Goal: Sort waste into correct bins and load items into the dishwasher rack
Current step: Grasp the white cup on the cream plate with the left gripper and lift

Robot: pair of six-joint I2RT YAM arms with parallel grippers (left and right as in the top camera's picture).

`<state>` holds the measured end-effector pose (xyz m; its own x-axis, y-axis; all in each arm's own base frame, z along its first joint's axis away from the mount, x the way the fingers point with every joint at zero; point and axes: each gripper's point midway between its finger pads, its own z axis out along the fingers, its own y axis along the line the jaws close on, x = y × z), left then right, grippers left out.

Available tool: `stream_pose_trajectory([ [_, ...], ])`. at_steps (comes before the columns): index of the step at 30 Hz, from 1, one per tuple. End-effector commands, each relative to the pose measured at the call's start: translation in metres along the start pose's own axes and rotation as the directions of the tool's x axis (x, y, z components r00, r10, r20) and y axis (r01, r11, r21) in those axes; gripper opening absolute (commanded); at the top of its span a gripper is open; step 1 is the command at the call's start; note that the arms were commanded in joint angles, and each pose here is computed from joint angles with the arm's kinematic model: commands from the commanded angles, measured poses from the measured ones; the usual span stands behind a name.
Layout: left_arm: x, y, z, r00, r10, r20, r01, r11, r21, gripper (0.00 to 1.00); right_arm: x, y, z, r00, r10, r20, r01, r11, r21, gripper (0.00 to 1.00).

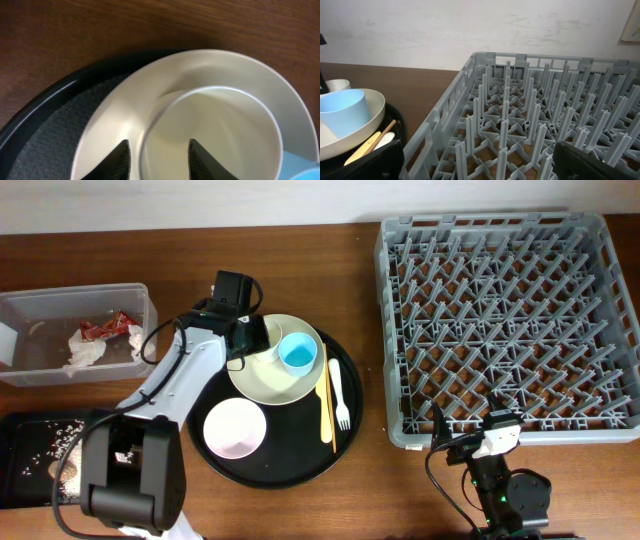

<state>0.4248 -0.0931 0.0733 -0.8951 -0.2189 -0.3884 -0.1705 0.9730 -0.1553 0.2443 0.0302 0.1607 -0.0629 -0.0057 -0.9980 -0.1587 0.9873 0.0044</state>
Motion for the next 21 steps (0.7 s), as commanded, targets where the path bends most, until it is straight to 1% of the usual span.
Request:
stream_pose_trajectory([
  [1, -0.001, 0.008, 0.003, 1.000, -0.021, 0.000, 0.021, 1.000, -0.021, 0.10, 0.003, 0.000, 0.000, 1.000, 0.000, -0.005, 0.000, 1.000, 0.002, 0.98],
  [4, -0.002, 0.010, 0.003, 1.000, -0.026, 0.001, 0.026, 0.999, -0.023, 0.06, 0.003, 0.000, 0.000, 1.000, 0.000, -0.005, 0.000, 1.000, 0.002, 0.98],
  [6, -0.001, 0.009, 0.003, 1.000, -0.025, -0.004, 0.025, 1.000, -0.014, 0.01, 0.003, 0.000, 0.000, 1.000, 0.000, -0.005, 0.000, 1.000, 0.002, 0.98],
  [8, -0.004, 0.010, 0.001, 1.000, -0.032, 0.002, 0.032, 0.999, -0.010, 0.00, 0.003, 0.000, 0.000, 1.000, 0.000, -0.005, 0.000, 1.000, 0.002, 0.98],
  [9, -0.014, 0.017, -0.010, 0.998, -0.054, 0.030, 0.054, 0.999, -0.008, 0.01, 0.003, 0.000, 0.000, 1.000, 0.000, -0.005, 0.000, 1.000, 0.002, 0.98],
  [10, -0.024, 0.025, -0.028, 0.995, -0.077, 0.063, 0.078, 0.997, -0.003, 0.01, 0.003, 0.000, 0.000, 1.000, 0.000, -0.005, 0.000, 1.000, 0.002, 0.98],
  [11, -0.036, 0.032, -0.056, 0.990, -0.098, 0.102, 0.097, 0.995, 0.017, 0.01, 0.002, 0.000, 0.000, 1.000, 0.000, -0.005, 0.000, 1.000, 0.002, 0.98],
  [12, -0.048, 0.033, -0.087, 0.984, -0.085, 0.156, 0.073, 0.994, 0.076, 0.00, 0.002, 0.000, 0.000, 1.000, 0.000, -0.005, 0.000, 1.000, 0.002, 0.98],
  [13, -0.054, 0.031, -0.121, 0.975, -0.100, 0.197, 0.066, 0.983, 0.171, 0.01, 0.002, 0.000, 0.000, 1.000, 0.000, -0.005, 0.000, 1.000, 0.002, 0.98],
  [14, -0.051, 0.027, -0.147, 0.974, -0.124, 0.191, 0.067, 0.959, 0.277, 0.00, 0.002, 0.000, 0.000, 1.000, 0.000, -0.005, 0.000, 1.000, 0.002, 0.98],
  [15, -0.043, 0.018, -0.168, 0.980, -0.105, 0.170, 0.030, 0.919, 0.394, 0.00, 0.003, 0.000, 0.000, 1.000, 0.000, -0.005, 0.000, 1.000, 0.002, 0.98],
  [16, -0.028, -0.004, -0.194, 0.989, -0.037, 0.143, -0.052, 0.819, 0.572, 0.00, 0.003, 0.000, 0.000, 1.000, 0.000, -0.005, 0.000, 1.000, 0.002, 0.98],
  [17, -0.017, -0.019, -0.212, 0.984, 0.056, 0.169, -0.158, 0.710, 0.686, 0.00, 0.003, 0.000, 0.000, 1.000, 0.000, -0.005, 0.000, 1.000, 0.002, 0.98],
  [18, -0.001, -0.034, -0.231, 0.962, 0.154, 0.226, -0.273, 0.564, 0.779, 0.00, 0.003, 0.000, 0.000, 1.000, 0.000, -0.005, 0.000, 1.000, 0.002, 0.98],
  [19, 0.013, -0.039, -0.243, 0.945, 0.199, 0.258, -0.323, 0.470, 0.821, 0.00, 0.002, 0.000, 0.000, 1.000, 0.000, -0.005, 0.000, 1.000, 0.002, 0.98],
  [20, 0.019, -0.039, -0.243, 0.939, 0.218, 0.265, -0.338, 0.457, 0.823, 0.00, 0.003, 0.000, 0.000, 1.000, 0.000, -0.005, 0.000, 1.000, 0.002, 0.98],
  [21, 0.028, -0.038, -0.243, 0.920, 0.260, 0.292, -0.382, 0.440, 0.813, 0.00, 0.003, 0.000, 0.000, 1.000, 0.000, -0.005, 0.000, 1.000, 0.002, 0.98],
])
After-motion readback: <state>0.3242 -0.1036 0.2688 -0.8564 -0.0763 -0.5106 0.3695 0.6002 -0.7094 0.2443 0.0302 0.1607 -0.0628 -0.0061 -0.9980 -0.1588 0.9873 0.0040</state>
